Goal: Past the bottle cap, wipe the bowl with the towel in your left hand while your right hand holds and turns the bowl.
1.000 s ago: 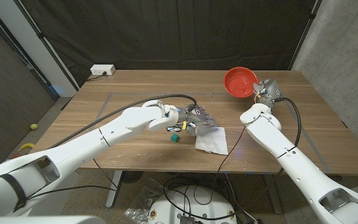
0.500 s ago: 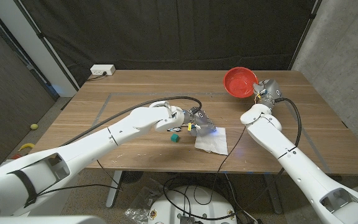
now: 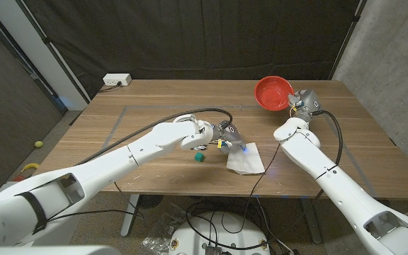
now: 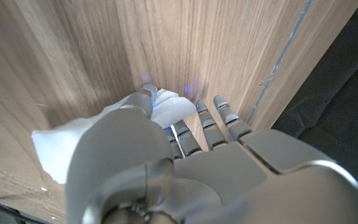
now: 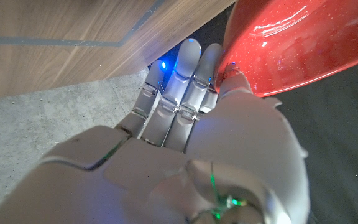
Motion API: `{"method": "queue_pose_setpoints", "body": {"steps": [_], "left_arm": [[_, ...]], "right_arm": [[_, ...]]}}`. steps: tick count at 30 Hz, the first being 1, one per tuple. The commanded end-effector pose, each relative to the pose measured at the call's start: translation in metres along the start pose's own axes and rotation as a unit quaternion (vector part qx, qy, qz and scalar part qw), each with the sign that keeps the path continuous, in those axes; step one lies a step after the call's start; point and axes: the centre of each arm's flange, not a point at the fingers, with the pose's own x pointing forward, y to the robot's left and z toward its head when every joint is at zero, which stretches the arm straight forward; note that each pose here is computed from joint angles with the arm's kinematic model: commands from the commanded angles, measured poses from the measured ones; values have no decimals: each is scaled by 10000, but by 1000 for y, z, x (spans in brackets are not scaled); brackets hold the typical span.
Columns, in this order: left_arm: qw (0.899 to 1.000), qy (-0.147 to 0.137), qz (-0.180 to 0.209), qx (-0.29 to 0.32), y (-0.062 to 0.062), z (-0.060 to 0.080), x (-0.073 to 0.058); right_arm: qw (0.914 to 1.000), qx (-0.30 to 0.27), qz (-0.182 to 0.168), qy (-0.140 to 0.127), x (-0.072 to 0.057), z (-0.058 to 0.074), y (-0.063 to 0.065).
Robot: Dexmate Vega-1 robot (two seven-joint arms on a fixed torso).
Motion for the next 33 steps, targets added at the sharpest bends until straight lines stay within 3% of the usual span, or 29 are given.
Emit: {"method": "queue_pose_setpoints", "body": {"steps": [1, 7, 13, 20, 33], "left_arm": [[9995, 20, 233, -203, -10, -3, 6], [9959, 167, 778, -441, -10, -12, -1], [9825, 528, 1625, -738, -9, -23, -14], [9594, 1007, 2403, -1077, -9, -35, -26], [9132, 1656, 3306, -1712, -14, -49, -48]], "right_arm": [[10000, -21, 18, -47, 4, 3, 4], [10000, -19, 23, -82, 6, 6, 6], [9999, -30, 29, -118, 6, 8, 8], [9999, 44, 33, -162, 6, 10, 8], [9921, 1105, 586, 114, 11, 0, 6]]}}
